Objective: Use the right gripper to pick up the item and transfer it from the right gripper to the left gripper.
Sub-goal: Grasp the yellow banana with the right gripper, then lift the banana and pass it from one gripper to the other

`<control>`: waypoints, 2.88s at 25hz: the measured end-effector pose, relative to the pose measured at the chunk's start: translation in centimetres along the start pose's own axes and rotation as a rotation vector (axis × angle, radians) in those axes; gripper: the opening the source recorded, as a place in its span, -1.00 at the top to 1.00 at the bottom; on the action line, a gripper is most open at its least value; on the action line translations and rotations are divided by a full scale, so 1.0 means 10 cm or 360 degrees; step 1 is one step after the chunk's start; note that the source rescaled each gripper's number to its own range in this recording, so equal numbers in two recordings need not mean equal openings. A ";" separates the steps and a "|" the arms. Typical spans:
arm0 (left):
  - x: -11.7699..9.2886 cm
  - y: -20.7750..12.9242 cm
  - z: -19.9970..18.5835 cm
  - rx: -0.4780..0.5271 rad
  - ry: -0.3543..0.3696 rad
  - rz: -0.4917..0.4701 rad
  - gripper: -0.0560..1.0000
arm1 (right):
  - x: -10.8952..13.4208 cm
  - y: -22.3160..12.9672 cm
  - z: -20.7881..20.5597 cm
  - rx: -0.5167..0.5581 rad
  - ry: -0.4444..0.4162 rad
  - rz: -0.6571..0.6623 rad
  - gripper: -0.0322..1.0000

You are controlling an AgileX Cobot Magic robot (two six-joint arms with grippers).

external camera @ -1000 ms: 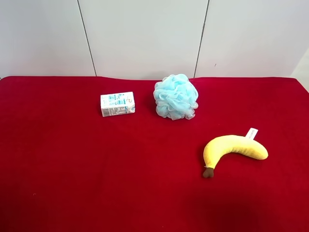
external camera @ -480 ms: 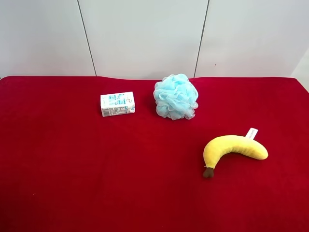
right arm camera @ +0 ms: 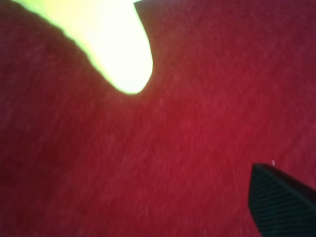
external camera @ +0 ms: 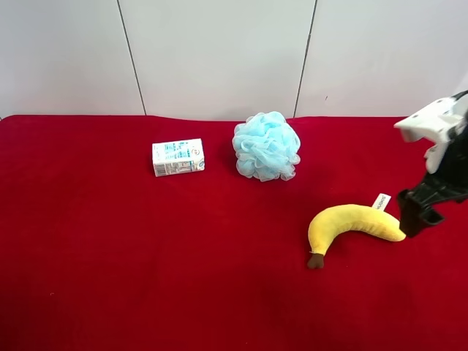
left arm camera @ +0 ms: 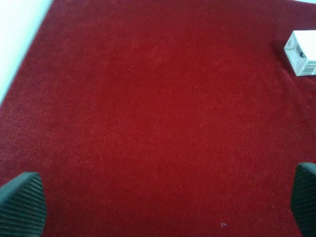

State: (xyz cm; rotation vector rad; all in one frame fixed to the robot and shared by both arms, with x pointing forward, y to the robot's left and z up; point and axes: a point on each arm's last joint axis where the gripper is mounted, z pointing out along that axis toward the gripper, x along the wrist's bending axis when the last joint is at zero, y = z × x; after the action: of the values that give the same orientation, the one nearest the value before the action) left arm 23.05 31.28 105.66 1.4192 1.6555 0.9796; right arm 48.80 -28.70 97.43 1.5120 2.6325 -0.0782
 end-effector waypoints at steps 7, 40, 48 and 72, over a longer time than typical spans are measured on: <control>0.00 0.00 0.00 0.0000 0.0000 0.0000 -1.00 | -0.06 0.21 0.47 0.0024 0.0000 -0.0109 -1.00; 0.00 0.00 0.00 -0.0002 0.0000 0.0000 -1.00 | -0.04 0.30 0.36 -0.0184 -0.0016 -0.0204 0.94; 0.00 0.00 0.00 -0.0002 0.0000 0.0001 -1.00 | 0.44 0.36 -0.15 -0.0414 -0.0072 -0.0470 0.94; -0.83 0.70 0.62 0.0767 -0.0982 0.0937 -0.99 | 1.53 0.59 -1.03 -0.0782 0.0089 -0.0869 0.94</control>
State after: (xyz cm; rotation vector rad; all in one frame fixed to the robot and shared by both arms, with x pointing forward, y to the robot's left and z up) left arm 32.63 24.33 109.68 2.3268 1.0516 0.3416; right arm 45.55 -11.65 105.90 0.6390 2.7419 0.5309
